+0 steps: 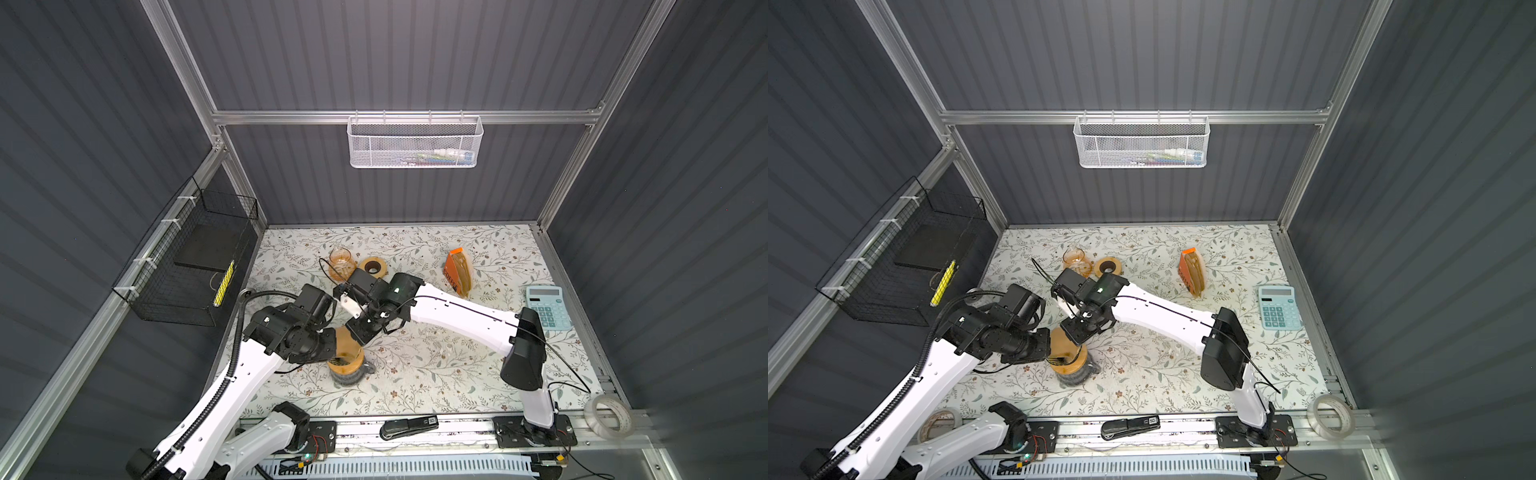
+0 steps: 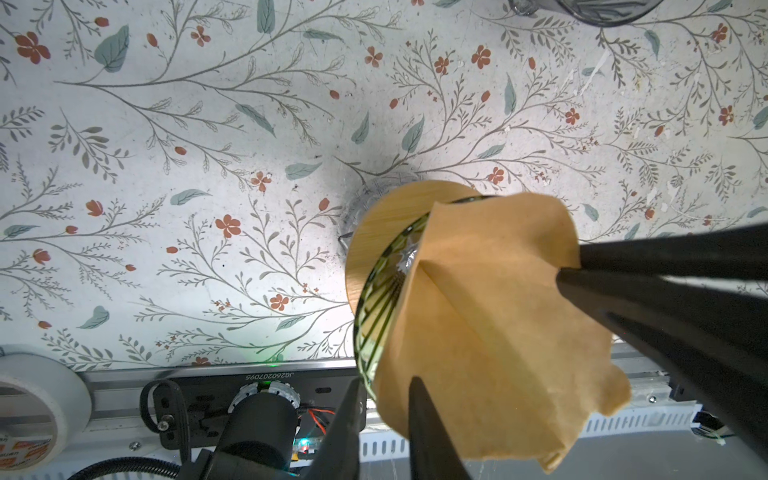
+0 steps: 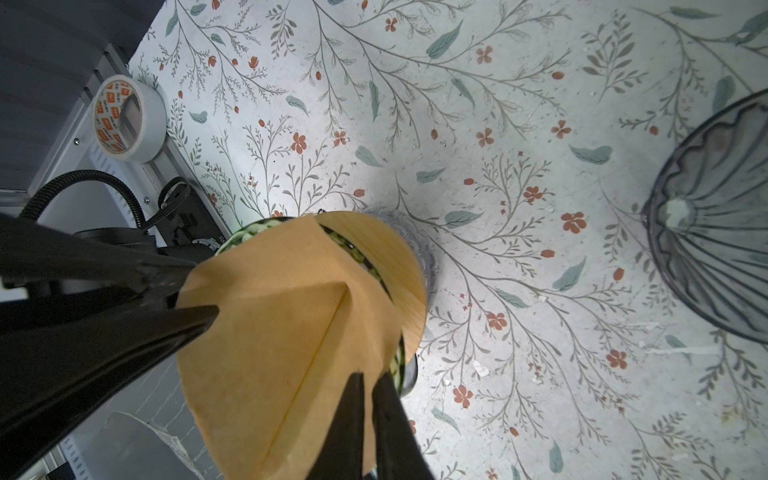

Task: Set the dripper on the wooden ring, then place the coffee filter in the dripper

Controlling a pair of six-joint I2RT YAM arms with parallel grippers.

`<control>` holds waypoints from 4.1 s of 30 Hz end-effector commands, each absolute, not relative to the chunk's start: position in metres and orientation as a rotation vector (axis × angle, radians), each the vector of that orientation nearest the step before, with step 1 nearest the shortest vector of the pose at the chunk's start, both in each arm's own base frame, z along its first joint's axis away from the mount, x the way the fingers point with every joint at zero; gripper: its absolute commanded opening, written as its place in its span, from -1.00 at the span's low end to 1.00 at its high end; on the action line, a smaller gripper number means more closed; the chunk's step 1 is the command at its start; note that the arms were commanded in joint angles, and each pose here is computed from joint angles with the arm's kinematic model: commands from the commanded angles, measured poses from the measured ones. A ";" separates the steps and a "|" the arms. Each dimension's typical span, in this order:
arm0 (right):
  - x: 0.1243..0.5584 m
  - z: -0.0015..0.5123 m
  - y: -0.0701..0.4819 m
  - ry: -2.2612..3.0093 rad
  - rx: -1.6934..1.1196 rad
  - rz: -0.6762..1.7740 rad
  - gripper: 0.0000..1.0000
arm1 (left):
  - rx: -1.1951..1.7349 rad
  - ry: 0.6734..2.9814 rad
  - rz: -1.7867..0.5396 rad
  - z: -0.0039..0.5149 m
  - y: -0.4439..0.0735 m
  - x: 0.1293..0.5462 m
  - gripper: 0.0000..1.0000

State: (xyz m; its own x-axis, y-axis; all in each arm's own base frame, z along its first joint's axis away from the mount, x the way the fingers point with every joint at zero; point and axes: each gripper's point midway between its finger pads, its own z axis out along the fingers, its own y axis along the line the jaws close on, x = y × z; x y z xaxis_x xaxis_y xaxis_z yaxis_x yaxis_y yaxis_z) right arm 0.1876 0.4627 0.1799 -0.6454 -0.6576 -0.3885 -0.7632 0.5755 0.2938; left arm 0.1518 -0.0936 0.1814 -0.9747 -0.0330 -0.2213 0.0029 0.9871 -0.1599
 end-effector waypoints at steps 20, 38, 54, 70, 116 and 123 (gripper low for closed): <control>0.188 0.174 0.467 2.569 -1.204 0.589 -0.77 | -0.005 2.943 -0.172 0.173 -0.085 0.142 -0.52; 0.190 0.170 0.466 2.580 -1.197 0.565 -0.78 | -0.016 2.924 -0.162 0.173 -0.081 0.142 -0.50; 0.191 0.166 0.466 2.588 -1.193 0.551 -0.78 | -0.012 2.928 -0.164 0.167 -0.083 0.143 -0.47; 0.190 0.193 0.463 2.537 -1.167 0.581 -0.56 | -0.010 2.863 -0.205 0.196 -0.085 0.149 -0.42; 0.171 0.184 0.450 2.572 -1.151 0.605 -0.71 | 0.059 2.885 -0.412 0.182 -0.110 0.141 -0.46; 0.171 0.180 0.450 2.582 -1.154 0.598 -0.71 | 0.054 2.885 -0.401 0.181 -0.109 0.141 -0.46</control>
